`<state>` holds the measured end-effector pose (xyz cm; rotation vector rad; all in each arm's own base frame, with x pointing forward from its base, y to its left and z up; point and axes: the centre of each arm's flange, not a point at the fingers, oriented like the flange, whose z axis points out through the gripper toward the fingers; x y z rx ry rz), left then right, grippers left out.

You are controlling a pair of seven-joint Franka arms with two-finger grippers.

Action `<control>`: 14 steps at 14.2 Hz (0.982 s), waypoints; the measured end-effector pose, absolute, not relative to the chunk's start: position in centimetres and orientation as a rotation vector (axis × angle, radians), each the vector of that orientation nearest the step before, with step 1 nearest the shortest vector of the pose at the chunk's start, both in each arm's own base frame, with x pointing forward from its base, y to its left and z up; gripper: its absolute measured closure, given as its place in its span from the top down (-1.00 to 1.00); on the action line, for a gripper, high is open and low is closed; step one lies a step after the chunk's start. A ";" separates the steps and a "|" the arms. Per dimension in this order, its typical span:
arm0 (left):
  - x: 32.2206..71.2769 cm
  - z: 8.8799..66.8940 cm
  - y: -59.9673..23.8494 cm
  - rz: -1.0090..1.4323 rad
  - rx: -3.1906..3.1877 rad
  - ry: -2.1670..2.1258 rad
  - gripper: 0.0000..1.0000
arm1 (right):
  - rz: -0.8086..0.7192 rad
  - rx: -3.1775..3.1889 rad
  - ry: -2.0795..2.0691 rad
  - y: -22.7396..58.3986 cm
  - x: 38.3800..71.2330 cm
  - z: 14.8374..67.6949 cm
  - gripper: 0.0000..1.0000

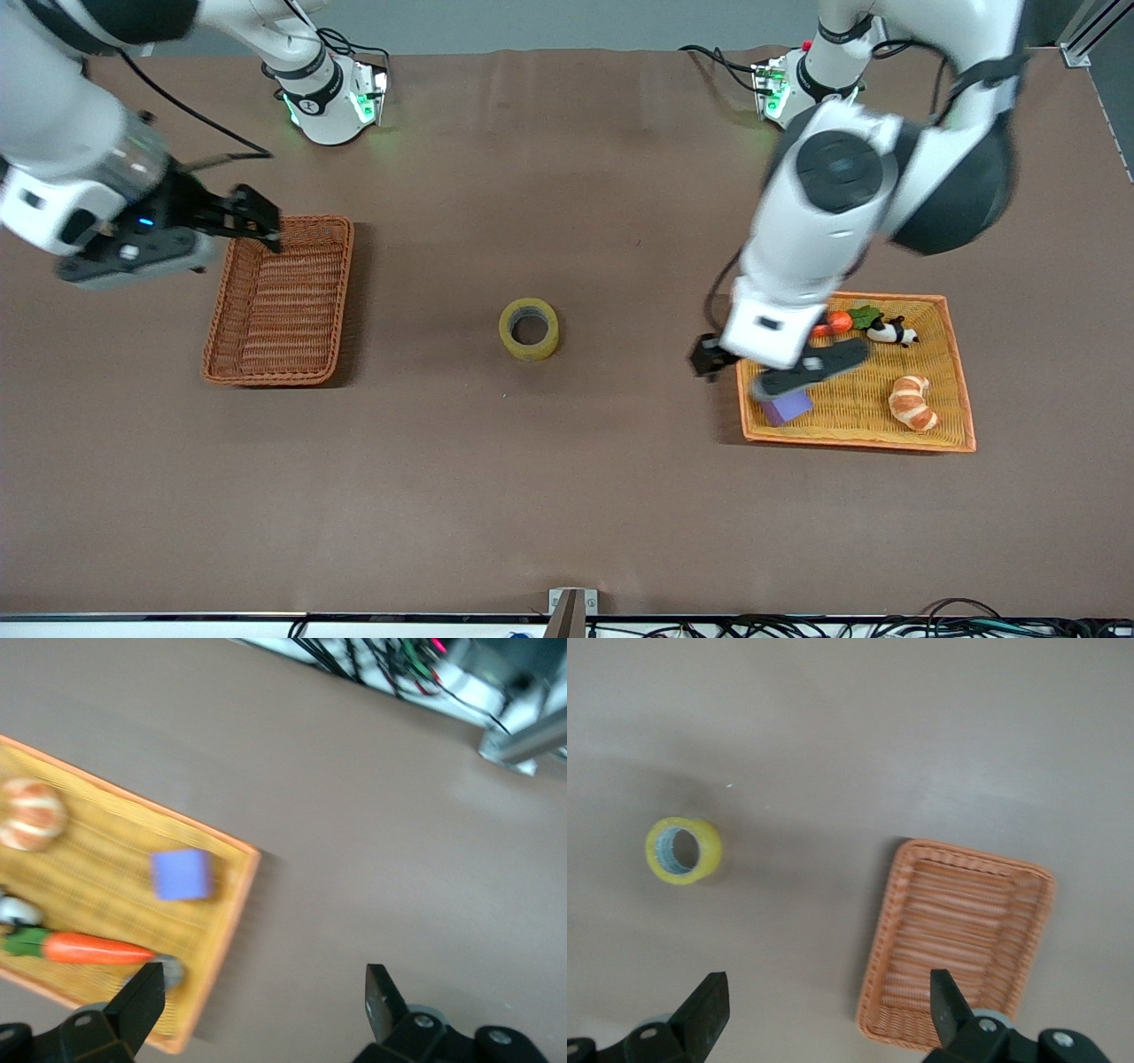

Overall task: Move tape to another basket
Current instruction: 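Set the tape down mid-table with the left gripper while the right gripper approaches, then lower the right gripper over the tape while the left gripper withdraws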

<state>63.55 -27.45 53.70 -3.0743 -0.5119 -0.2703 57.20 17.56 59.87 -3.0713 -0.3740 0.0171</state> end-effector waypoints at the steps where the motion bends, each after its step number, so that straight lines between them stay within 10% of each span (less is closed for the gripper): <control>1: 63.5 55.5 -24.6 -0.257 -3.064 -0.463 1.00 | 0.037 -3.072 -0.351 19.9 57.3 58.4 1.00; 14: 56.4 61.7 -7.2 0.001 -3.100 -0.061 1.00 | 0.046 -3.101 -0.374 42.8 50.8 28.2 1.00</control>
